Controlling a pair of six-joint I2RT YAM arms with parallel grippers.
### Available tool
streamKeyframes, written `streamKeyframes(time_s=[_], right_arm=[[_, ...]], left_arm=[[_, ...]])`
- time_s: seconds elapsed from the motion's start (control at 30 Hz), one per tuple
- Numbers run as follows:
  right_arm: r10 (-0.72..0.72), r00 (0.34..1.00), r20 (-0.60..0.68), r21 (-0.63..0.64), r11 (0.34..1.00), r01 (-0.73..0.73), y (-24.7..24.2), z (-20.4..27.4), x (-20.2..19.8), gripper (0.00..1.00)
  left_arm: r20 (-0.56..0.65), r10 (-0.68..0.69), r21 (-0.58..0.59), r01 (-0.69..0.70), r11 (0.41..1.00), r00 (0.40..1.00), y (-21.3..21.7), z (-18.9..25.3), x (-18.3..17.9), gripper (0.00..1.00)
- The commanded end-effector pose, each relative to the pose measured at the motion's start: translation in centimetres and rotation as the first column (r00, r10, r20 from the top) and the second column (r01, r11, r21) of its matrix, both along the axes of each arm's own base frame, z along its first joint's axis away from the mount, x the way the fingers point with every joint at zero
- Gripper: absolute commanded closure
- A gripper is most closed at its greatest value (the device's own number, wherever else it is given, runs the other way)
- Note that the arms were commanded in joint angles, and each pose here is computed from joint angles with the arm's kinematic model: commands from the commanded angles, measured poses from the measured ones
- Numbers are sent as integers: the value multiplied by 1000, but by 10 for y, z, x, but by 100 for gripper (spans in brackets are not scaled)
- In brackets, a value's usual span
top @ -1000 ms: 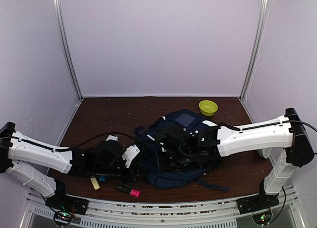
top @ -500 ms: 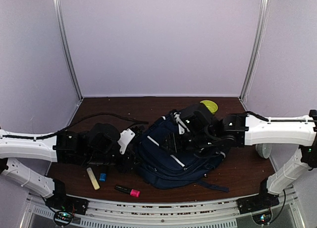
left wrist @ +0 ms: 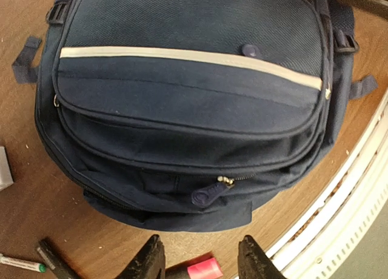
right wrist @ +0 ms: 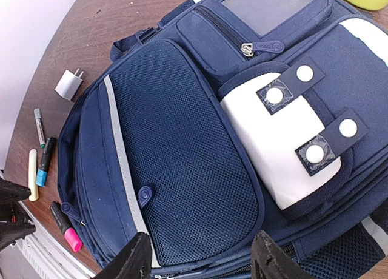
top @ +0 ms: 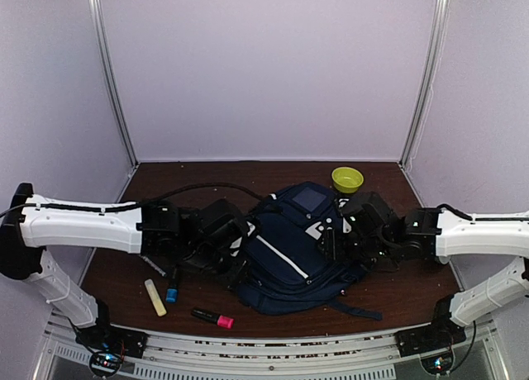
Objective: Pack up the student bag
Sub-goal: Pick up the second largest pocket of the student bag.
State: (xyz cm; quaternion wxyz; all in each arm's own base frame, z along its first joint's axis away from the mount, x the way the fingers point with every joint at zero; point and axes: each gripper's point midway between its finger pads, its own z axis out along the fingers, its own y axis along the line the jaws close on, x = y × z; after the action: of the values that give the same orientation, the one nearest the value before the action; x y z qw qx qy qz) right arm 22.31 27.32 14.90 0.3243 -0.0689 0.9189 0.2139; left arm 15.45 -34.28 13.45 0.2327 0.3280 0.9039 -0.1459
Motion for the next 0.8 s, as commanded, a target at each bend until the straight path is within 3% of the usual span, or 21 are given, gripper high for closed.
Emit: streamKeyframes(time_s=[0.0, 0.37, 0.77], right_arm=[[-42, 998, 41, 61, 997, 39, -3, 6, 5, 44], [-32, 999, 11, 67, 997, 32, 0, -9, 2, 46], [-30, 1000, -3, 59, 998, 30, -2, -18, -1, 46]], left_arm=[[-141, 77, -46, -84, 995, 987, -16, 0, -2, 59], [-249, 198, -41, -215, 976, 948, -21, -24, 18, 61], [-293, 159, -29, -175, 984, 943, -32, -45, 14, 60]])
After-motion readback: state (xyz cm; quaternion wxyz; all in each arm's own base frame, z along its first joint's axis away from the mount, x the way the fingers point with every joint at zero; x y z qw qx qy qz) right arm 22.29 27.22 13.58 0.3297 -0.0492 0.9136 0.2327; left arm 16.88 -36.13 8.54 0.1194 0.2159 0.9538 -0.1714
